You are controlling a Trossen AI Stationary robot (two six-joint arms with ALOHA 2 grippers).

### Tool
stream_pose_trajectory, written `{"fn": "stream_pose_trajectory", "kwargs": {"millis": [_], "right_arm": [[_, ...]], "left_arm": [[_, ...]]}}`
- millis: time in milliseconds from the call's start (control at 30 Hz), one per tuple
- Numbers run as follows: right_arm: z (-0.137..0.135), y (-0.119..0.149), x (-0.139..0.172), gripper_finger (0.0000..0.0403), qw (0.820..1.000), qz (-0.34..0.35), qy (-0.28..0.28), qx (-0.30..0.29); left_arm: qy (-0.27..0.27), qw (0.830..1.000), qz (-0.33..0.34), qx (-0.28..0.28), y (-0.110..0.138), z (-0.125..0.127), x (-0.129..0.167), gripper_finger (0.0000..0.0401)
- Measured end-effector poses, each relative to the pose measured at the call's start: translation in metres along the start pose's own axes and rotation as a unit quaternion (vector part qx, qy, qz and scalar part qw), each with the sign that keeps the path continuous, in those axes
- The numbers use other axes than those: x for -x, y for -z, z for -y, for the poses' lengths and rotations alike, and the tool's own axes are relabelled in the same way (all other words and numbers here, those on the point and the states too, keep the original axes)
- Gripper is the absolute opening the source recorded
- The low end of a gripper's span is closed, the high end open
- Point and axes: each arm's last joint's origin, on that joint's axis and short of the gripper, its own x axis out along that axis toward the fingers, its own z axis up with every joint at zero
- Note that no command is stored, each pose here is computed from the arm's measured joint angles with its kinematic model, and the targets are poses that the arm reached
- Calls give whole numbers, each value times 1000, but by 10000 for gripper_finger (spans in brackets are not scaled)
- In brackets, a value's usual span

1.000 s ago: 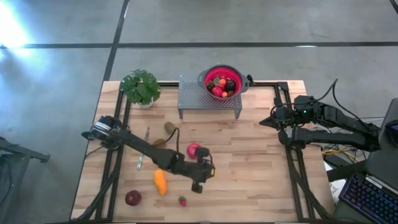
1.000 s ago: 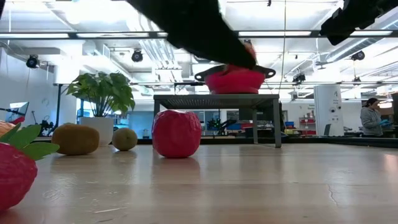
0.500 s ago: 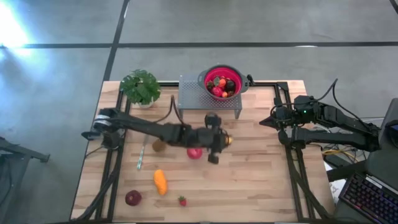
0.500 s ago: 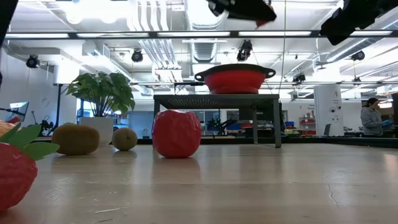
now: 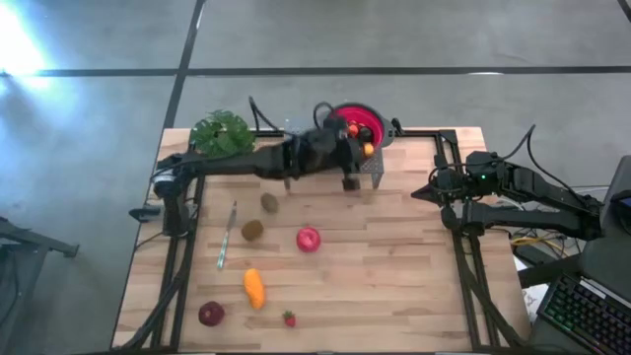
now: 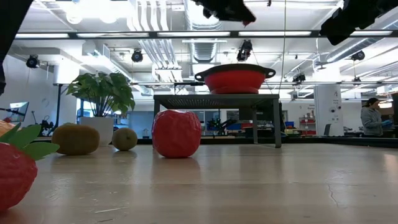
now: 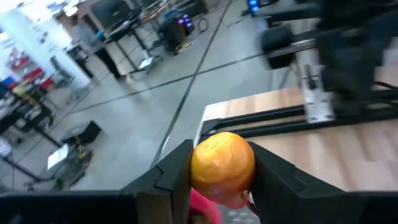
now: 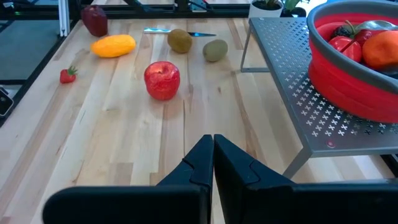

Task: Pick & Place Fruit
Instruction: Put the peach into the strainer bowl on the shelf

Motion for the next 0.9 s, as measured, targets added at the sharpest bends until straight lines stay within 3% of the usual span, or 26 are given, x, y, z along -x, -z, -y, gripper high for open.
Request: {"fn": "stream_pose_trajectory", "kwargs": {"millis": [433, 900], "right_arm": [[0, 0, 0, 8, 1000, 0, 0, 0], [0, 0, 0, 8, 1000, 0, 0, -1]], "left_arm": [[-71, 996, -40, 37, 36, -72, -14, 139], [-85, 991, -86, 57, 61, -89, -24, 140]]}}
